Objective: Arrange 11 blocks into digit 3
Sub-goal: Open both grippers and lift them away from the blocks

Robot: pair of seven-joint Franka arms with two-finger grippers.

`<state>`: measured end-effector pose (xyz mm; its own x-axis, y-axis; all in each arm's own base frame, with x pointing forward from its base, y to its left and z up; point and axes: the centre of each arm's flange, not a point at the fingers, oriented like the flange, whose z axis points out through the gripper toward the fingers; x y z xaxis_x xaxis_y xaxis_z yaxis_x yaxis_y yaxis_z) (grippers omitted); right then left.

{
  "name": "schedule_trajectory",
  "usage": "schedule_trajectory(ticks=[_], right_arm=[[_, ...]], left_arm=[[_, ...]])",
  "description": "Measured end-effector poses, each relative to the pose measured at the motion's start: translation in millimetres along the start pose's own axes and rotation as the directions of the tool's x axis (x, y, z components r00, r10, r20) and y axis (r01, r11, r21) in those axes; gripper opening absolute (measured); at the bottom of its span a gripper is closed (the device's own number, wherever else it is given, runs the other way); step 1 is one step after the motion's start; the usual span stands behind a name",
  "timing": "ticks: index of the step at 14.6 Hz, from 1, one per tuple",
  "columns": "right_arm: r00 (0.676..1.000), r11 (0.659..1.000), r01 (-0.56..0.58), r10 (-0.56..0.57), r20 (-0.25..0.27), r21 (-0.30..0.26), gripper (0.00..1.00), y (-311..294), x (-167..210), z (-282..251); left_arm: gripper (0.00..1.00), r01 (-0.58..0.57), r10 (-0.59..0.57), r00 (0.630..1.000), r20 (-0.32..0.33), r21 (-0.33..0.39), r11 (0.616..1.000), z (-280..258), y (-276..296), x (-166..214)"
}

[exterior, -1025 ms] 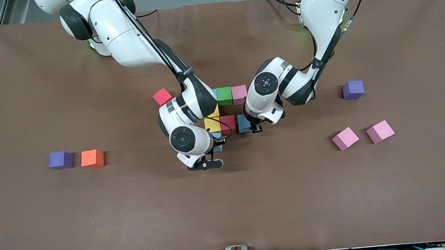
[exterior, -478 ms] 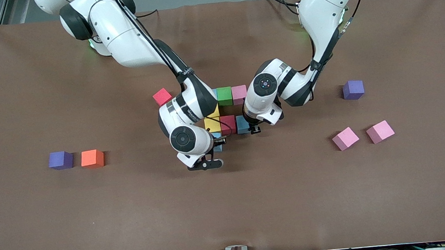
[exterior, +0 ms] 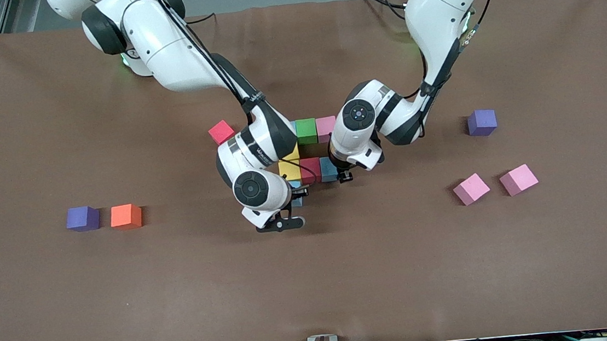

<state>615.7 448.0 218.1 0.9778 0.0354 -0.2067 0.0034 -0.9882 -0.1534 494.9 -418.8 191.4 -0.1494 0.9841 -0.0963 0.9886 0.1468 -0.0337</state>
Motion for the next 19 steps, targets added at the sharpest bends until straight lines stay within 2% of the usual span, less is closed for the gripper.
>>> schedule_trajectory(ticks=[3, 8, 12, 15, 17, 19], right_arm=[[1.0, 1.0, 0.0, 0.0, 0.001, -0.002, 0.57, 0.2, 0.0, 0.7], [1.0, 1.0, 0.002, -0.002, 0.008, -0.01, 1.0, -0.1, -1.1, 7.1], [1.0, 1.0, 0.009, -0.009, -0.013, 0.005, 1.0, -5.7, -0.5, -5.5], [0.998, 0.999, -0.032, 0.033, -0.061, 0.026, 1.0, -8.1, 1.2, -47.1], [0.989, 0.994, -0.108, 0.109, -0.1, 0.019, 1.0, 9.3, 8.0, -87.9], [0.974, 0.981, -0.194, 0.189, -0.125, -0.025, 1.0, 52.2, 21.5, -126.9]], left_arm=[[1.0, 0.002, -0.002, 1.0, 0.01, -0.016, 1.0, -6.1, 7.2, -2.7], [1.0, -0.036, 0.039, 0.999, 0.031, -0.097, 0.995, -43.2, 46.7, -3.1], [1.0, -0.094, 0.093, 0.996, -0.013, -0.104, 0.99, -102.3, 70.0, -2.4], [1.0, -0.182, 0.177, 0.983, -0.049, -0.106, 0.978, -150.5, 83.0, 1.3], [1.0, -0.293, 0.287, 0.956, -0.064, -0.116, 0.949, -173.4, 94.6, 10.7], [1.0, -0.399, 0.391, 0.917, -0.082, -0.116, 0.91, -186.5, 104.5, 23.2]])
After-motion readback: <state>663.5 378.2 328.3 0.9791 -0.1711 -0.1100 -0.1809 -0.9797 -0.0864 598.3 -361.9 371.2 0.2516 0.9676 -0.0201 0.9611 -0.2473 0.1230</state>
